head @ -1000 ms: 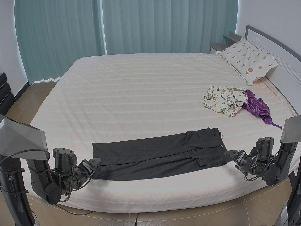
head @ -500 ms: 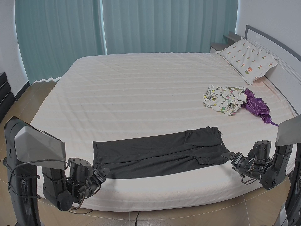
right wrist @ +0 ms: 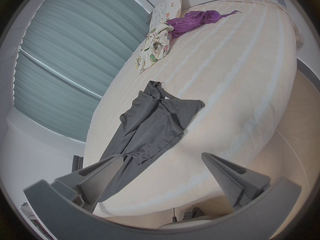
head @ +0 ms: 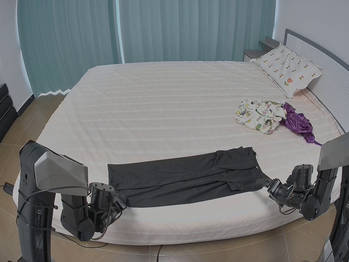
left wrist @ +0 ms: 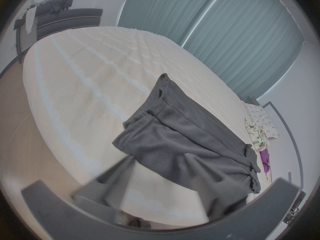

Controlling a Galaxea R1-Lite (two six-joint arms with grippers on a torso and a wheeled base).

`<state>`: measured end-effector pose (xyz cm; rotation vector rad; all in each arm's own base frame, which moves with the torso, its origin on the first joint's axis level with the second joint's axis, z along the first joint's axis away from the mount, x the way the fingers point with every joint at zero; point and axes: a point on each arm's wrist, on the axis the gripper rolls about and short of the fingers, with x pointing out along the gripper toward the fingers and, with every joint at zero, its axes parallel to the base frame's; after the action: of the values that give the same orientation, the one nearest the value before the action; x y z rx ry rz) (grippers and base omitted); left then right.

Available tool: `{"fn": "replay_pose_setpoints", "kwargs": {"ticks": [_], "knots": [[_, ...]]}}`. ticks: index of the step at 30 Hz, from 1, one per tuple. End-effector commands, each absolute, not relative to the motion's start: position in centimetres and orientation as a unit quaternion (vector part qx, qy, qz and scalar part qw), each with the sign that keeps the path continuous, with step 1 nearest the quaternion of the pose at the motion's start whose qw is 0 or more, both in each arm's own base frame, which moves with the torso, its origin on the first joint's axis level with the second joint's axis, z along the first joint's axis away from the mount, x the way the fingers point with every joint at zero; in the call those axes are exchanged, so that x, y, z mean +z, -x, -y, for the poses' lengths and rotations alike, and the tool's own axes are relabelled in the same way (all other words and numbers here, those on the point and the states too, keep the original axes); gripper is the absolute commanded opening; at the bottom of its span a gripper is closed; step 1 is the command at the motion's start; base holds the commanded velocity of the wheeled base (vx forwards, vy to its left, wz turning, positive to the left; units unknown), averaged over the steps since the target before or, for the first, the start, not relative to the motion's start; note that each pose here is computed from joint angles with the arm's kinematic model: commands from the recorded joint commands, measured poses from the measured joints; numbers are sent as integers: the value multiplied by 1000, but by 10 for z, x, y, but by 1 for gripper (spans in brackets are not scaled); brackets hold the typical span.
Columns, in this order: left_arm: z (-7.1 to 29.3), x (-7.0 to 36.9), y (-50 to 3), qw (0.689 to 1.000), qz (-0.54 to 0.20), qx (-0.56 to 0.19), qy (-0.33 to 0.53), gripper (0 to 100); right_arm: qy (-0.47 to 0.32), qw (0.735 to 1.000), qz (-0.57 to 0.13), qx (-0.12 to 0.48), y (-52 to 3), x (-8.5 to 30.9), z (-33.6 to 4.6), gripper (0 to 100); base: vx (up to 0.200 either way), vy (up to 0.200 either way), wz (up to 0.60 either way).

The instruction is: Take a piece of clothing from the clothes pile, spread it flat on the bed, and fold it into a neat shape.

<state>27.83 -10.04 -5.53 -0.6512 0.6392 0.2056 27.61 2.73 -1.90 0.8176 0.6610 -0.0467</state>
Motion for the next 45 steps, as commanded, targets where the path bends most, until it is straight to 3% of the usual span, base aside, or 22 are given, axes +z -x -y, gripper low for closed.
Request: {"fn": "replay_pose_setpoints", "kwargs": {"ticks": [1,18,26,38,45], "knots": [[100,-64,-280,893,-310,111,307,0,-388,864,-321,-24,-275,-21,-28,100,0,0,0],[82,-51,-260,886,-320,140,305,0,-360,864,-351,-30,-267,-35,-26,100,0,0,0],[76,-52,-262,866,-335,126,349,0,-359,868,-343,-22,-291,-53,-41,100,0,0,0],[76,-51,-262,865,-334,126,353,0,-353,889,-291,-22,-334,-62,-52,100,0,0,0],[76,-51,-262,865,-334,126,353,0,-345,883,-318,-31,-337,-64,-59,100,0,0,0]]}}
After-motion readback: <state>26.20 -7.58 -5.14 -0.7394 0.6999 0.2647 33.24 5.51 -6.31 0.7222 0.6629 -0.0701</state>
